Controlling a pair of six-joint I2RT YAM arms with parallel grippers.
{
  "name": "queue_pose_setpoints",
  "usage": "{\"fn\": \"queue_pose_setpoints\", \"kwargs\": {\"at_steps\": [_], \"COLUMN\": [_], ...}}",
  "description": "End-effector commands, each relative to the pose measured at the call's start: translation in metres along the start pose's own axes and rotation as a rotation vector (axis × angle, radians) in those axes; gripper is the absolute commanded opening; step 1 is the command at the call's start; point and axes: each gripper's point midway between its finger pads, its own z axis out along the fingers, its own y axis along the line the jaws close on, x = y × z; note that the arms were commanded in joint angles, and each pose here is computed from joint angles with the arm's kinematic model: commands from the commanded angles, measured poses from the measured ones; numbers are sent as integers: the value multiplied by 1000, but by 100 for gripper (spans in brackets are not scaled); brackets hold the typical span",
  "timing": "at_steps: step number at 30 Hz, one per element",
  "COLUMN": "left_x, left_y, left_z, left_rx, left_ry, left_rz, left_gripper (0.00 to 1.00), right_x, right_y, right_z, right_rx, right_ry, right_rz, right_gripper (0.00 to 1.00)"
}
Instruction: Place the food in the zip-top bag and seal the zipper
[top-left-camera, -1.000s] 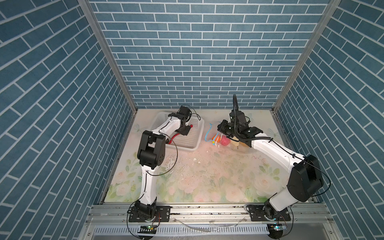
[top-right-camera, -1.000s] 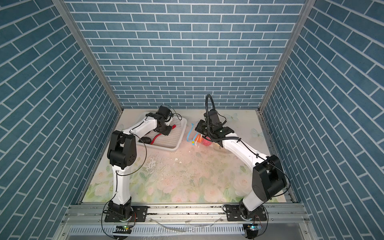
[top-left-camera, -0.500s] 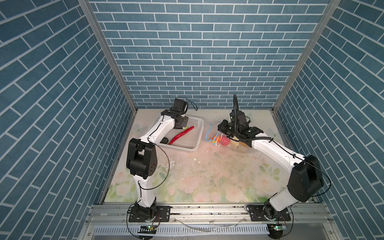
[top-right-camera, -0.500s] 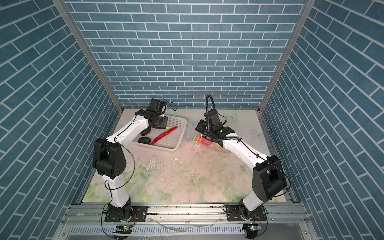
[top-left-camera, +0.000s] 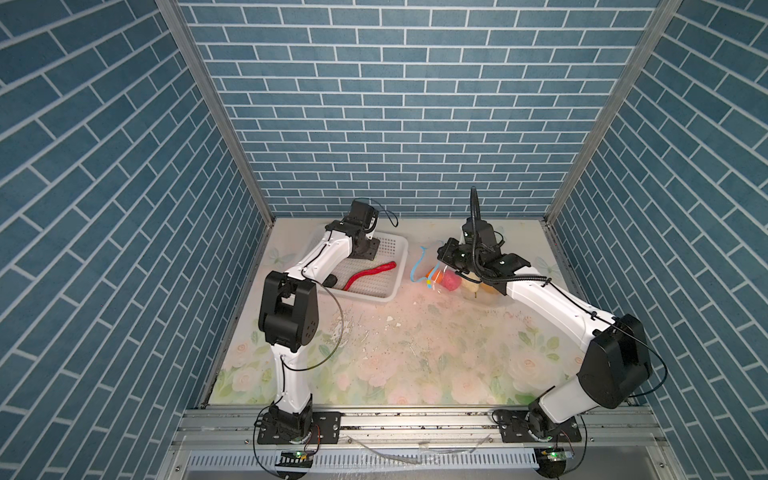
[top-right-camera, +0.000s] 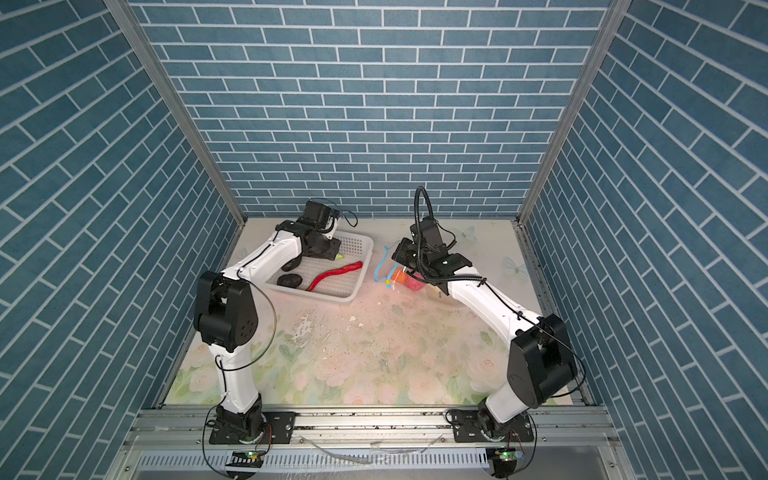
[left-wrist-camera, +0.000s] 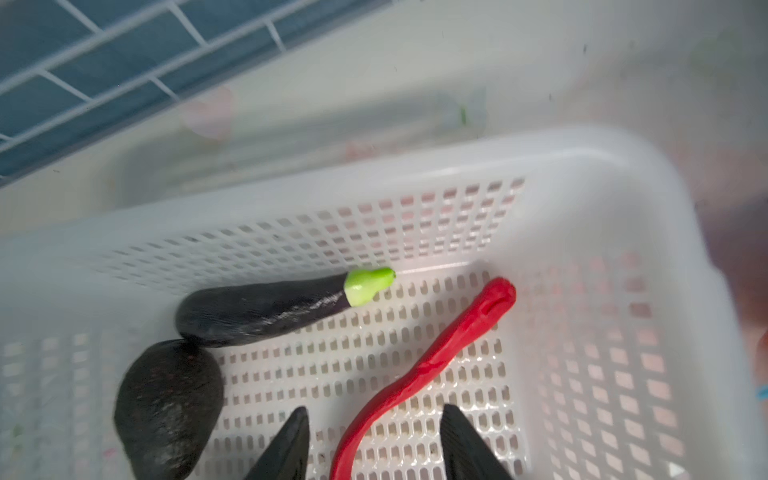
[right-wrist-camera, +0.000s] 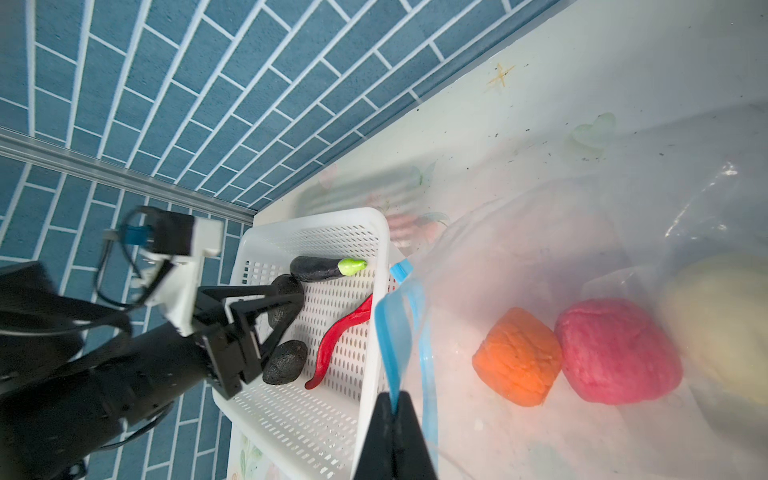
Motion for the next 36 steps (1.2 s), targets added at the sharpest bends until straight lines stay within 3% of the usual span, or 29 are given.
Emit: {"fn": "queue_pose_setpoints", "kwargs": {"at_steps": [1,4,21,28,36], "left_x": [28,36,39,40,44], "left_y": [-16,-20,-54,-48,-47], "left_z": [14,30,64,78,92], "left_rx": [62,49,175,138,137], "left_ry": [95,131,194,234,273], "left_rz": [111,176,202,215,218], "left_gripper": [56,56,59,59,37], "right_x": [-24,-22,-21,-22,-22], "right_y": [23,22,14,15,10], "right_z": [-13,-11,-13,-15,-17], "right_rx": [-53,-54,-39,-37,-24], "right_ry": [-63,-55,-55,-54,-63], "right_rz": [-19,-18,-9,-9,-2], "right_gripper": [0,0,0,0,0]}}
